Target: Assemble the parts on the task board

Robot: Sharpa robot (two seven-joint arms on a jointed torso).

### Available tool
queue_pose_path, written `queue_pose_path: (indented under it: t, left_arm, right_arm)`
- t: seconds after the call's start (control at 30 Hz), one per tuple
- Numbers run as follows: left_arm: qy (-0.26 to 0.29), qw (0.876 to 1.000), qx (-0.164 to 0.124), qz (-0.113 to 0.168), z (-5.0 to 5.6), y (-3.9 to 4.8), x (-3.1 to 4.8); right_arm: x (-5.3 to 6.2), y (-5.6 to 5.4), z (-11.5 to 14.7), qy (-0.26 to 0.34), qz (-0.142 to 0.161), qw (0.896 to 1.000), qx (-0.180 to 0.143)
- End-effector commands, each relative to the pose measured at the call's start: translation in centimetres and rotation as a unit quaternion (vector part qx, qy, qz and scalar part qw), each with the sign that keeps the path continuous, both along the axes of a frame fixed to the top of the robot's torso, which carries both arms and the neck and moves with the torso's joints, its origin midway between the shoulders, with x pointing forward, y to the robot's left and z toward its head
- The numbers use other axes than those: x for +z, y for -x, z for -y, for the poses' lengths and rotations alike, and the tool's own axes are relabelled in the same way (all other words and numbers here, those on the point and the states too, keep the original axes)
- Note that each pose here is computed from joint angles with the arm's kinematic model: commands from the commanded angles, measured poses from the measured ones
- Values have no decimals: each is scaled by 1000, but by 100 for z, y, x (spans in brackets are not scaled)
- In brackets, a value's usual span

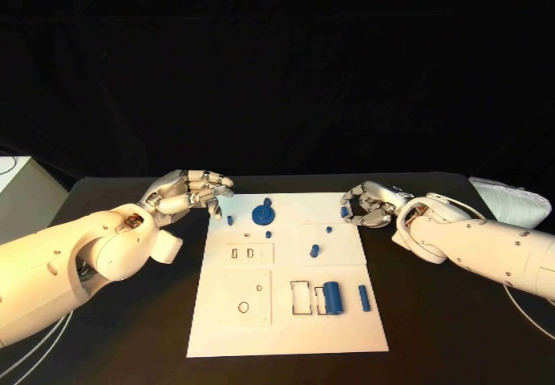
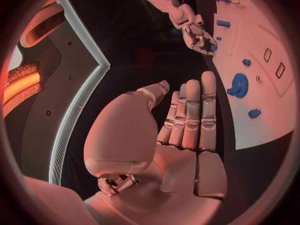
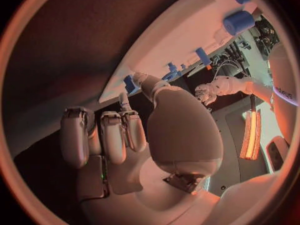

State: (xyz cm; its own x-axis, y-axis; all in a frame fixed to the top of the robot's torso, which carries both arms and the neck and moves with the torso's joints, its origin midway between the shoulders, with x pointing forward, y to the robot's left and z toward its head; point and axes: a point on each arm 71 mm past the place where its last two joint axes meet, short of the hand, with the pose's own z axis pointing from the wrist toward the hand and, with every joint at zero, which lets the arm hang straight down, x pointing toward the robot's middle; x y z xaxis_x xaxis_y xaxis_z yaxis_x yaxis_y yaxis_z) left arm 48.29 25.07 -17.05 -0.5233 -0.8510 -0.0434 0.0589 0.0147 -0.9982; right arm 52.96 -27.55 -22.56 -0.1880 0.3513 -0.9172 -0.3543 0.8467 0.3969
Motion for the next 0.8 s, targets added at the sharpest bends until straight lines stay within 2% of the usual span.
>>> queue_pose_path:
  t: [0.03,0.8]
  left_arm:
    - [3,1000,-12,3,22,13,10]
    - [2,1000,-15,0,26,15,7]
  right_arm:
    - [-12,-5,-21,2,-2,1000,1]
    - [-30,-16,-71,3,-10,1000,5]
